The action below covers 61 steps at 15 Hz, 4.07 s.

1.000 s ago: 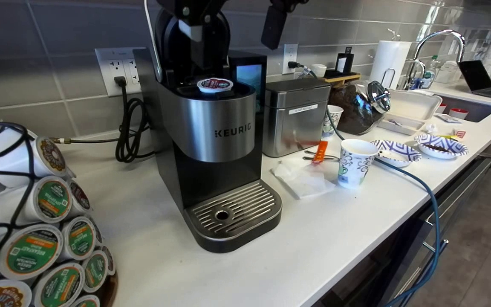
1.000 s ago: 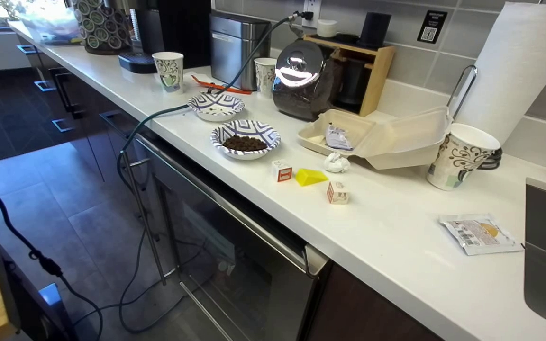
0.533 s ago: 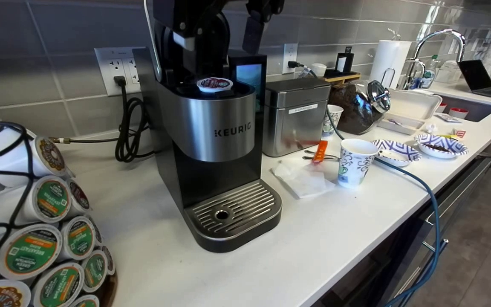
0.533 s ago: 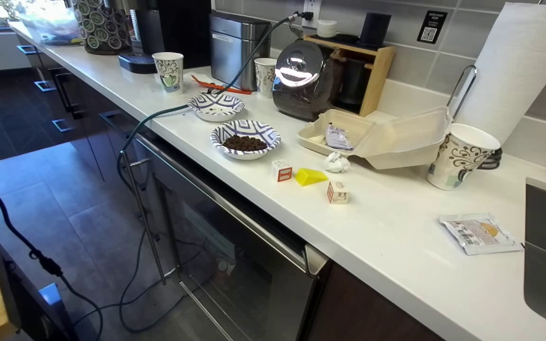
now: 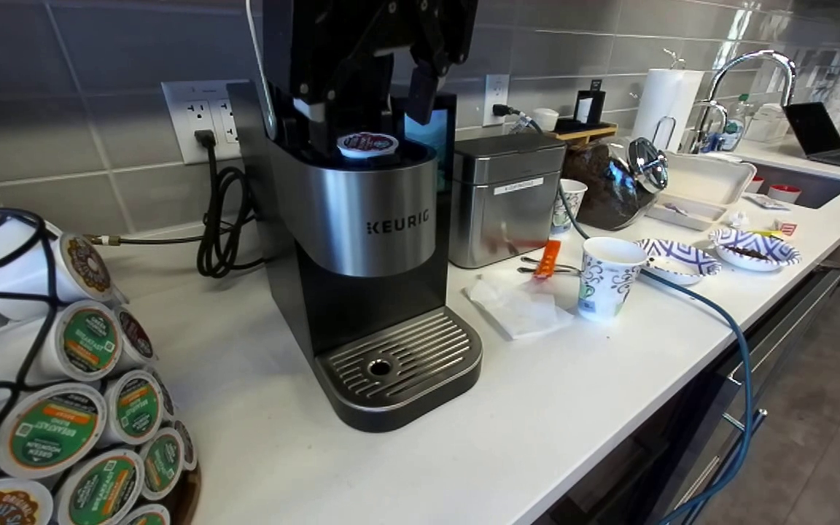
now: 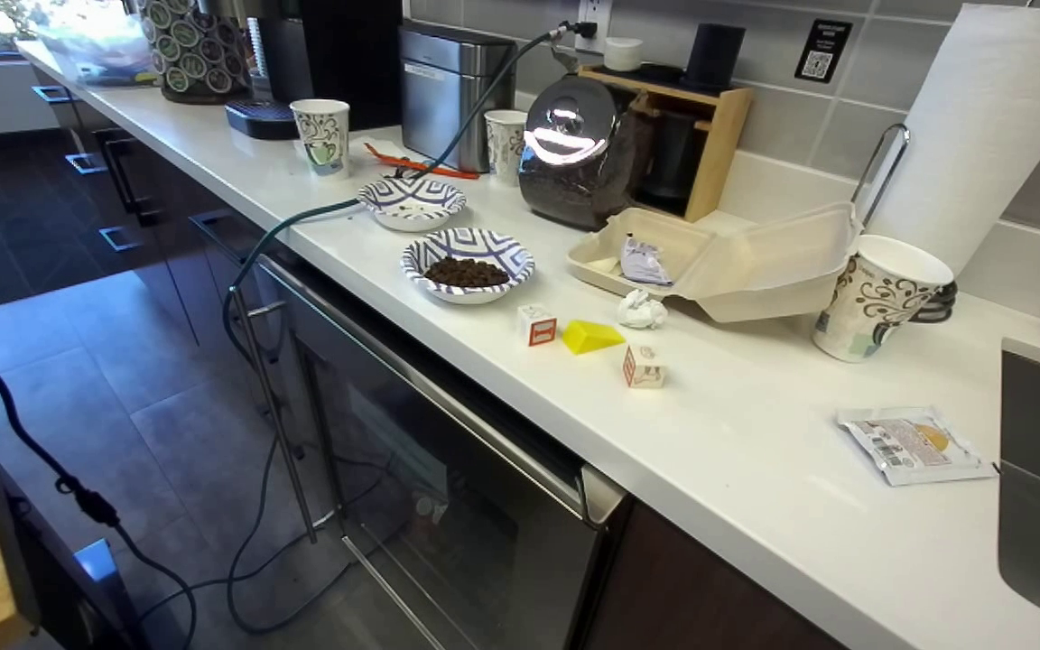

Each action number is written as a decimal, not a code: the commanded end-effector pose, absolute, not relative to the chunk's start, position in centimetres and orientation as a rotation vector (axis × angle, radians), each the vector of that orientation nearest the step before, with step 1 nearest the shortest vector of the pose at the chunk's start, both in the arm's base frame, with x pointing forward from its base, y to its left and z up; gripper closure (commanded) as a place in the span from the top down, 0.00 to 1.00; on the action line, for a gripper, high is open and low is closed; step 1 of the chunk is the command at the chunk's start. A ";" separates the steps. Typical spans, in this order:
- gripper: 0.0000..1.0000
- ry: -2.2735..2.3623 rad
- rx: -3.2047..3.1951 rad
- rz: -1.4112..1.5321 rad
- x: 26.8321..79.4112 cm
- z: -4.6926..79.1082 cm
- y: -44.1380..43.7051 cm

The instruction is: Remove the object from the rice cooker and put it on the table

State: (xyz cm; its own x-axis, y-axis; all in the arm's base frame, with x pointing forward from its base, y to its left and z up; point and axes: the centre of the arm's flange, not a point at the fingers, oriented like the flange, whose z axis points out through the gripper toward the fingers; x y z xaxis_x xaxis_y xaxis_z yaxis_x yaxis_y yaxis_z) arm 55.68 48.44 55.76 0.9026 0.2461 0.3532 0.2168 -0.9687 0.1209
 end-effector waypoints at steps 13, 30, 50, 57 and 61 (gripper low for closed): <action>0.85 -0.024 3.094 0.589 58.8 55.3 48.2; 0.32 -0.110 3.053 0.667 58.8 55.2 48.7; 0.27 -0.408 3.088 0.588 47.0 62.4 34.4; 0.52 -0.567 3.057 0.447 49.9 60.5 33.9; 0.52 -0.597 3.045 0.431 48.7 58.9 32.9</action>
State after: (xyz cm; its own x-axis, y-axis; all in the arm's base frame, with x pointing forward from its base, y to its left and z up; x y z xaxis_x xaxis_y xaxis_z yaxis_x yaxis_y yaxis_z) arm 48.74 32.88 58.93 0.8895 -0.3693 0.2690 -0.3718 -0.9273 -0.0436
